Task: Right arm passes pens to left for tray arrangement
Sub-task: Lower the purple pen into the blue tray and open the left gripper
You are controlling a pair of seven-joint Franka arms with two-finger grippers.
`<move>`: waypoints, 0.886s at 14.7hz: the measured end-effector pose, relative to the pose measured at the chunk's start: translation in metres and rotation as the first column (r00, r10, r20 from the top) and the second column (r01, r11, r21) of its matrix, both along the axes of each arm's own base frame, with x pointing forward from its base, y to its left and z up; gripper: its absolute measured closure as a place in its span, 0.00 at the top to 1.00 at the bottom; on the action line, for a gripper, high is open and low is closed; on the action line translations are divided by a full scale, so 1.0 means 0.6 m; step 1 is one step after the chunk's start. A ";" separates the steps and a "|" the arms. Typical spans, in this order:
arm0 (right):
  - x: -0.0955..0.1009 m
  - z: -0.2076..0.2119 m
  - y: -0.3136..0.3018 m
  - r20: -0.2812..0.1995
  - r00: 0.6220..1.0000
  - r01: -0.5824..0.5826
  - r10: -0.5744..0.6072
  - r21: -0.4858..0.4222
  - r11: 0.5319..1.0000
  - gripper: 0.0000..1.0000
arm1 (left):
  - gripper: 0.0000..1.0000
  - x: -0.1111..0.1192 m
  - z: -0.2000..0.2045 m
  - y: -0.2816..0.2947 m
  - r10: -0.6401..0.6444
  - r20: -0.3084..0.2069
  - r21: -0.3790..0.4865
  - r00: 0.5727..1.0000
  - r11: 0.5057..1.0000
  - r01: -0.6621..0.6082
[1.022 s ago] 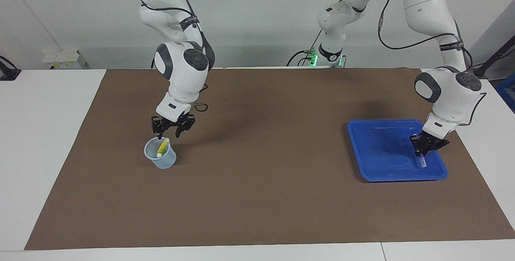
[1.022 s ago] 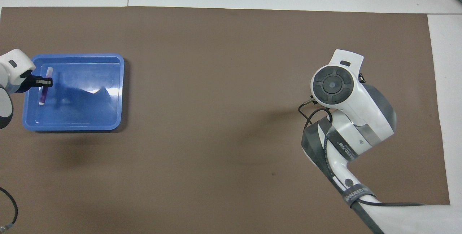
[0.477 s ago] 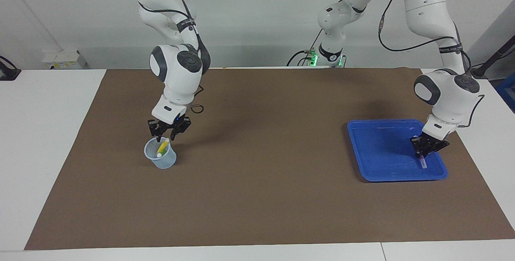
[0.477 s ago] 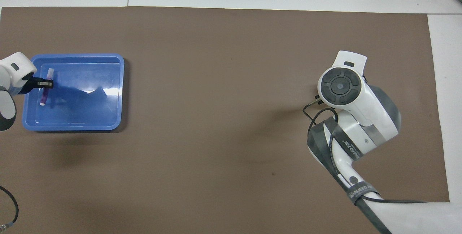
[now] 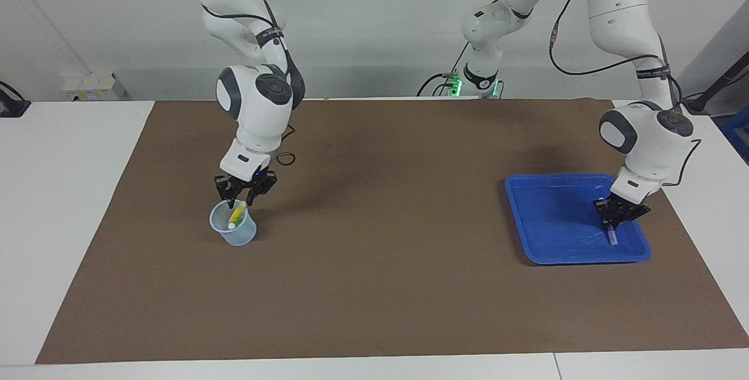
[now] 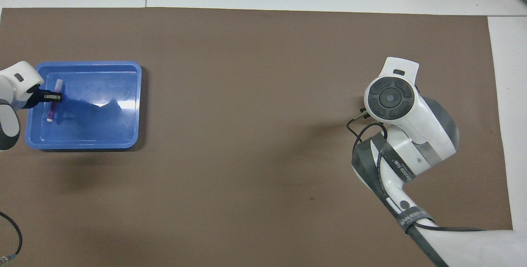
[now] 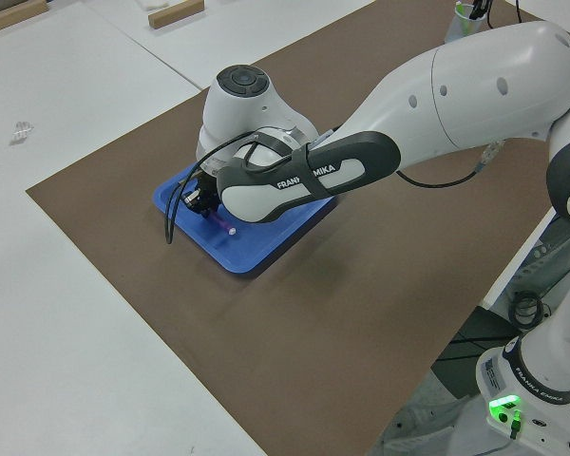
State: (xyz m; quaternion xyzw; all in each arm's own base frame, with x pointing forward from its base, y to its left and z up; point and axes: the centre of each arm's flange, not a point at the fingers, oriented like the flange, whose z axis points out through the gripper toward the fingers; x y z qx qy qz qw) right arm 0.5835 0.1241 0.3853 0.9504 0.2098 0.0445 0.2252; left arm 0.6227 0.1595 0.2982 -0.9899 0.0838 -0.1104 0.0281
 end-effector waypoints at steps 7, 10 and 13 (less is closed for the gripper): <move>0.002 -0.013 -0.006 -0.002 1.000 -0.001 0.001 0.008 1.000 0.40 | 0.49 -0.003 -0.001 0.011 0.009 0.004 0.001 1.000 1.000 -0.009; 0.002 -0.013 -0.006 -0.002 1.000 -0.001 0.001 0.008 1.000 0.36 | 0.81 -0.003 -0.001 0.011 0.009 0.003 0.001 1.000 1.000 -0.009; 0.002 -0.013 -0.005 -0.002 1.000 -0.003 0.003 0.008 1.000 0.22 | 0.96 -0.003 -0.001 0.006 0.004 -0.002 -0.002 1.000 1.000 -0.004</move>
